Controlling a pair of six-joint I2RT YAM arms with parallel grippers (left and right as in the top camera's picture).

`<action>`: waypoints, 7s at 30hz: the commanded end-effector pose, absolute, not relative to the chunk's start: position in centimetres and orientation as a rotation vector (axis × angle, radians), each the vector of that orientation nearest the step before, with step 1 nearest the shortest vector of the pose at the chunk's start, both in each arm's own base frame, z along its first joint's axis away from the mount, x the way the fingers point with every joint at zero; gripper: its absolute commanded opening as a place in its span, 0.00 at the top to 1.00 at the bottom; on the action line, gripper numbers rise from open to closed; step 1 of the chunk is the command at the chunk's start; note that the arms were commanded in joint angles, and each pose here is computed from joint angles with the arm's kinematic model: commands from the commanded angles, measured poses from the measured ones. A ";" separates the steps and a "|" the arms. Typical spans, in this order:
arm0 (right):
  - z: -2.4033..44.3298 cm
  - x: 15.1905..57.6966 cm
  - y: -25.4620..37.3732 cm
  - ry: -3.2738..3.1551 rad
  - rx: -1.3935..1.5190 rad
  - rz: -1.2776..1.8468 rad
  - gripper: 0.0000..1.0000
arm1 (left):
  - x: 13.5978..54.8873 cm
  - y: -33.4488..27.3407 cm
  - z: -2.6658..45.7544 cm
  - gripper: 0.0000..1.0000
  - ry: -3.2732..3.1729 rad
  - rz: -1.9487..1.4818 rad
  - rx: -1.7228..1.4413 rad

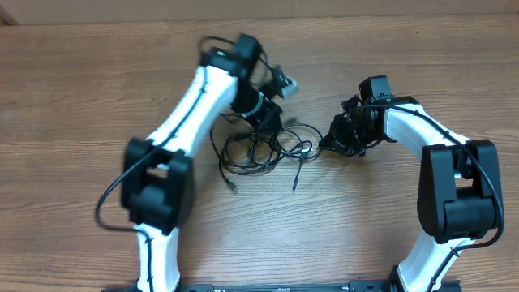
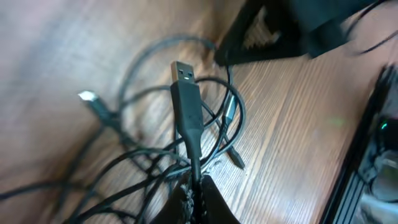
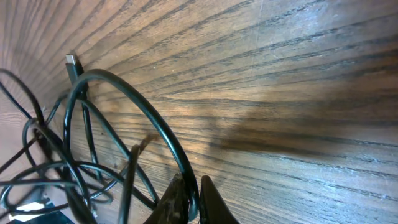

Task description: Untangle cables

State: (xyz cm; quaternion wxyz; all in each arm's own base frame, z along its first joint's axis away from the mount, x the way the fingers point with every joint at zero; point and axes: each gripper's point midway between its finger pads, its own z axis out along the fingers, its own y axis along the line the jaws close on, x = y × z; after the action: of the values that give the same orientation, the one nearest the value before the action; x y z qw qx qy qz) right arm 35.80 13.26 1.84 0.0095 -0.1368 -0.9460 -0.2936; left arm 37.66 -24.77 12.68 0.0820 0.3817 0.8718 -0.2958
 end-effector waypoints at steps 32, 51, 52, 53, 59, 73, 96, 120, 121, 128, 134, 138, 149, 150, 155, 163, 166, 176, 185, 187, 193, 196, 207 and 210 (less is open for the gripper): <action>1.6 35.9 13.2 -2.964 -0.428 -0.906 0.94 | 39.2 -9.1 13.2 0.28 3.063 -0.029 0.031; 1.6 35.9 13.2 -2.964 -0.428 -0.906 0.94 | 35.0 -23.3 13.5 0.47 2.582 -0.674 1.352; 1.6 35.9 13.2 -2.964 -0.428 -0.906 0.94 | 35.1 -23.4 13.1 0.46 2.611 -0.658 1.318; 1.6 35.9 13.2 -2.964 -0.428 -0.906 0.94 | 35.2 -23.5 12.6 0.45 2.645 -0.646 1.280; 1.6 35.9 13.2 -2.964 -0.428 -0.906 0.94 | 34.4 -23.8 10.1 0.49 2.651 -0.654 1.415; 1.6 36.0 13.2 -2.968 -0.426 -0.909 0.92 | 33.4 -21.9 7.5 0.50 2.348 -0.663 1.914; 1.6 36.2 13.2 -2.973 -0.424 -0.913 0.87 | 31.2 -21.3 3.0 0.59 2.306 -0.743 2.023; 4.5 35.1 16.5 -2.768 -0.368 -1.243 0.62 | 34.5 -22.8 6.7 0.96 2.442 -0.685 1.775; 4.7 35.1 16.8 -2.752 -0.362 -1.266 0.61 | 34.6 -22.8 6.7 0.96 2.441 -0.685 1.775; 5.0 34.9 17.3 -2.731 -0.348 -1.294 0.57 | 33.7 -21.5 6.5 0.75 2.507 -0.636 1.814; 5.0 34.9 17.3 -2.732 -0.348 -1.292 0.57 | 32.7 -20.8 5.9 0.50 2.402 -0.635 1.992; 4.8 34.9 17.1 -2.745 -0.351 -1.274 0.56 | 31.8 -21.7 5.4 0.39 2.271 -0.748 2.055; 4.5 35.0 16.8 -2.767 -0.358 -1.242 0.56 | 32.2 -22.2 3.0 0.45 2.217 -0.737 2.028; 4.4 35.0 16.7 -2.771 -0.359 -1.236 0.55 | 32.2 -22.2 3.0 0.45 2.217 -0.738 2.028; 4.3 35.0 16.7 -2.775 -0.360 -1.229 0.55 | 32.2 -22.4 3.1 0.45 2.224 -0.750 2.017; 4.3 35.0 16.7 -2.775 -0.360 -1.229 0.51 | 32.0 -22.6 3.2 0.45 2.225 -0.776 2.000; 4.3 35.0 16.7 -2.776 -0.360 -1.229 0.50 | 32.0 -22.6 3.2 0.45 2.224 -0.779 1.999; 4.3 35.0 16.7 -2.776 -0.360 -1.228 0.49 | 31.3 -22.8 2.7 0.46 2.224 -0.822 1.992; 4.3 35.0 16.7 -2.777 -0.359 -1.228 0.49 | 31.6 -23.0 2.2 0.71 2.217 -0.816 1.972; 4.3 35.0 16.7 -2.776 -0.360 -1.228 0.49 | 31.9 -23.2 2.5 0.85 2.233 -0.811 1.946; 4.1 35.1 16.5 -2.788 -0.363 -1.210 0.49 | 33.6 -24.0 4.9 0.96 2.314 -0.801 1.824; 4.2 35.1 16.5 -2.790 -0.362 -1.212 0.49 | 33.9 -24.6 7.7 0.96 2.300 -0.841 1.807; 4.2 34.9 16.9 -2.786 -0.346 -1.211 0.50 | 37.3 -24.9 15.0 0.96 2.557 -0.836 1.342; 4.4 34.6 17.8 -2.768 -0.316 -1.234 0.51 | 38.6 -24.4 16.4 0.96 2.603 -0.859 1.181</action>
State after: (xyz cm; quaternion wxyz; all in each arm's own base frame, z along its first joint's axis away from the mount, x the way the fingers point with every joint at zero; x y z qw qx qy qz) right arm 35.00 16.85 4.40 0.0416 -0.1148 -0.9090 -0.3986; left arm 37.21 -24.76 14.77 0.0758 0.4819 0.8319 -0.2644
